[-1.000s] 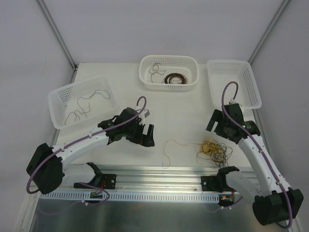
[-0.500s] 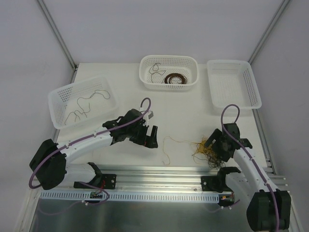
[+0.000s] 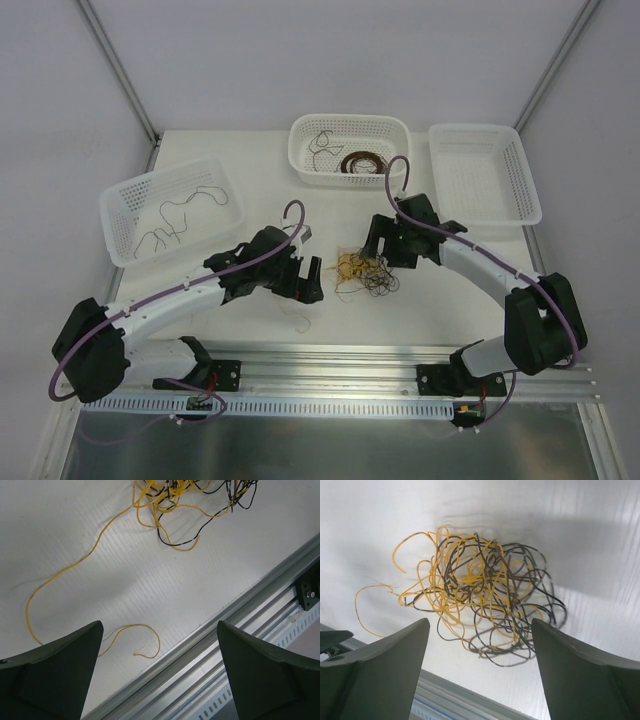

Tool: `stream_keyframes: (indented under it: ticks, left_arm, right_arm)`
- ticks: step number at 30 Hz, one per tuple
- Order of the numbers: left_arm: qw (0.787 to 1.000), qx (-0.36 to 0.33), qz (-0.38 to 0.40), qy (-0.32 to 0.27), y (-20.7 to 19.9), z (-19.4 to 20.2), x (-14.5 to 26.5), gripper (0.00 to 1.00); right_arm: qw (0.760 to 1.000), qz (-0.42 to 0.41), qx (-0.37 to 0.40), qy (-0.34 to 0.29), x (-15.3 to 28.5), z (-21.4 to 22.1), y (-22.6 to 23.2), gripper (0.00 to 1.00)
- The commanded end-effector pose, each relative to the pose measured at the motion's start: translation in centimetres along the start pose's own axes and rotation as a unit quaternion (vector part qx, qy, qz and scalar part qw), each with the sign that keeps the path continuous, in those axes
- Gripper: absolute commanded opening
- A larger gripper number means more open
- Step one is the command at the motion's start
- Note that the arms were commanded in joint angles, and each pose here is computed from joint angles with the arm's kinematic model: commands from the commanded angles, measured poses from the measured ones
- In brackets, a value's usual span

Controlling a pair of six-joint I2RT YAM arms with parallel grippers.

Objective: Untangle the cables

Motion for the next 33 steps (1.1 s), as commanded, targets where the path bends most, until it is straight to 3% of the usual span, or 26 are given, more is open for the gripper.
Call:
stream_keyframes:
  ticks: [1,7,13,20,29,33]
  left_arm:
    - [0.999,-0.039,-0.01,-0.032,0.1,-1.1,0.3,0.99]
    - [0.992,-0.113,-0.048,-0.032,1.2,-2.9,-0.9,0.98]
    - [0.973,-0.198,-0.119,-0.023,3.2,-5.8,-3.3,0.81]
    - [0.977,-0.193,-0.089,0.033,3.8,-5.9,-7.2,0.48]
    - [0.977,-0.192,-0.066,0.059,4.6,-5.0,-8.5,0.44]
    - [0.979,-0.187,-0.053,0.068,4.6,-4.8,-9.0,0.32]
  right_arm:
    - [0.997,-0.017,0.059,-0.036,2.9,-2.8,2.2,0.88]
    - [0.995,-0.023,0.081,-0.049,5.7,-3.0,2.6,0.88]
    - [0.996,-0.056,0.056,-0.048,5.5,-1.9,3.0,0.88]
    - [0.995,-0.076,0.041,-0.044,4.1,-0.9,2.9,0.88]
    - [0.995,-0.092,0.038,-0.028,1.9,-0.7,3.4,0.87]
    - [0.995,-0.093,0.037,-0.011,0.4,-0.2,3.9,0.87]
Point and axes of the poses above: each gripper's point midway between its finger pads, its own x axis back along the fingers, its own y axis along the line the jaws close on, z = x × y, the point moved 3 cm from there along x, back along the fingers, and after that the axes turned 1 degree about -x, right-handed, at the moved point
